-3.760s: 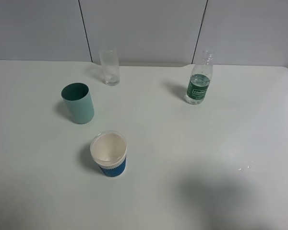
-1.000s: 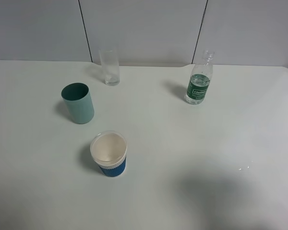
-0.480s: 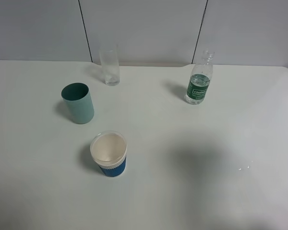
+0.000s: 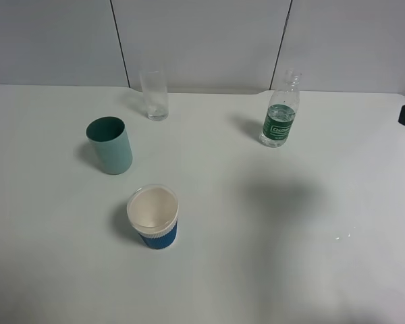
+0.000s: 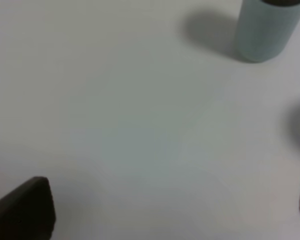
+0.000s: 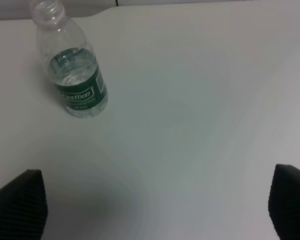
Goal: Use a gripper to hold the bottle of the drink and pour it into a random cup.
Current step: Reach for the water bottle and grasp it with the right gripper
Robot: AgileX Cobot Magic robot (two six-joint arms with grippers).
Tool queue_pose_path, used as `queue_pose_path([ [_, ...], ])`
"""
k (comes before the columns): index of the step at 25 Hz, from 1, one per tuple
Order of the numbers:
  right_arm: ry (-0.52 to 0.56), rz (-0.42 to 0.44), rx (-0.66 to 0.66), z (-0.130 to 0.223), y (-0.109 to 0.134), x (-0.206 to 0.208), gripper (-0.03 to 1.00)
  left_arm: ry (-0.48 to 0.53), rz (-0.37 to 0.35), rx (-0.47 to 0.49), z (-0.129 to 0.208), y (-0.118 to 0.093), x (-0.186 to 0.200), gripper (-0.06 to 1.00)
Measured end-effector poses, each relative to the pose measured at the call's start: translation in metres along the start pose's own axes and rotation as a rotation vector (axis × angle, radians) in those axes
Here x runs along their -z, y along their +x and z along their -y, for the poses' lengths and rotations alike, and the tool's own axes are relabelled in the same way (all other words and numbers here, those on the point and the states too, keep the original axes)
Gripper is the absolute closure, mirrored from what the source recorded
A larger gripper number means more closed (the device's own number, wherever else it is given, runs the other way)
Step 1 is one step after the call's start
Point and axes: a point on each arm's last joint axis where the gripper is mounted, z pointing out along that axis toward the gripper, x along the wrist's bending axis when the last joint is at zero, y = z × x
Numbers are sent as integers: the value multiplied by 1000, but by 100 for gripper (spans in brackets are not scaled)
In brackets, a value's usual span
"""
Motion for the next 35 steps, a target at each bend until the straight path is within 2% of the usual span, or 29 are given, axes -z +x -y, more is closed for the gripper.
queue_pose_path([
  [6, 28, 6, 16, -3, -1, -24, 9, 0, 0, 0, 0, 0, 0, -5],
  [23, 149, 11, 25, 28, -2, -93, 9, 0, 0, 0, 0, 0, 0, -5],
  [28, 215, 9, 71, 39, -3, -114, 9, 0, 0, 0, 0, 0, 0, -5],
  [35, 181, -15, 178, 43, -2, -134, 9, 0, 0, 0, 0, 0, 0, -5],
])
